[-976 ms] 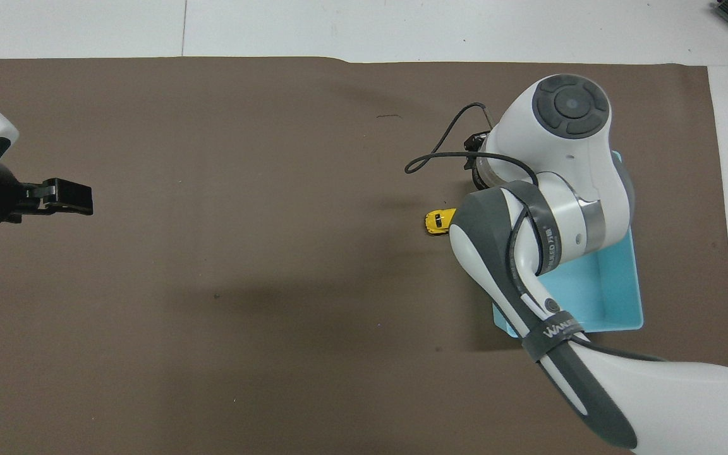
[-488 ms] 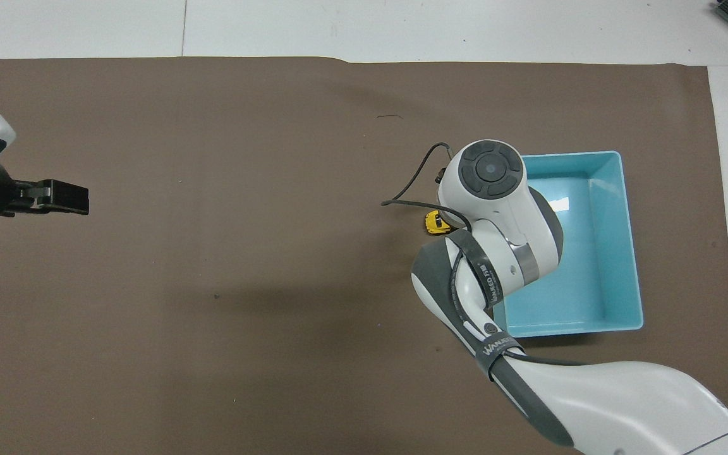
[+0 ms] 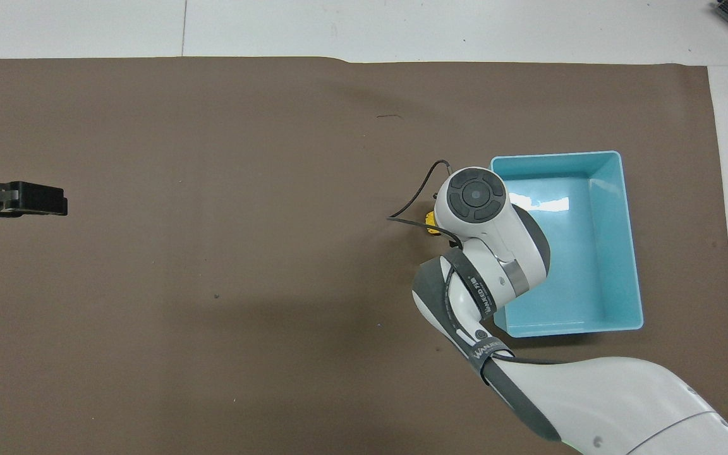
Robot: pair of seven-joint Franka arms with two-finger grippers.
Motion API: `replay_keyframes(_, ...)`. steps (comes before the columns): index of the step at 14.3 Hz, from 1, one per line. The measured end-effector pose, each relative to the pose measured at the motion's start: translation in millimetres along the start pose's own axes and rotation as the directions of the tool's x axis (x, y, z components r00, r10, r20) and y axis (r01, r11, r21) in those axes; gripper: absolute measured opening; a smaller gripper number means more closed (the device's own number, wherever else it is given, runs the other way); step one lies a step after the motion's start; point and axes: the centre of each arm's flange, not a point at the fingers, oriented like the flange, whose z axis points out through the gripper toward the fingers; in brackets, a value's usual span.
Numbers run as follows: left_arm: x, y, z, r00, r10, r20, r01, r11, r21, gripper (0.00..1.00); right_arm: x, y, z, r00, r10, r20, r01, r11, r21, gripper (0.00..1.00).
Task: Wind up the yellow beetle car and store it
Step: 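Grasp the yellow car with the right gripper and lift it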
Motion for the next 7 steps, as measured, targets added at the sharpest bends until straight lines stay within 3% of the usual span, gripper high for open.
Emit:
replay_keyframes(5,-1.7,0.2,1.3,1.000,0.005,0.016,-0.005,1.000,0.000,1.00,-0.1,0.3,1.4,1.000,-0.012,-0.008,0.012,1.000,0.014,0.46)
replay_keyframes(7,-1.6,-0.4,1.3,1.000,0.004,0.015,-0.004,1.000,0.000,1.00,-1.8,-0.5,-1.6,1.000,-0.021,-0.017,0.021,1.000,0.016,0.45)
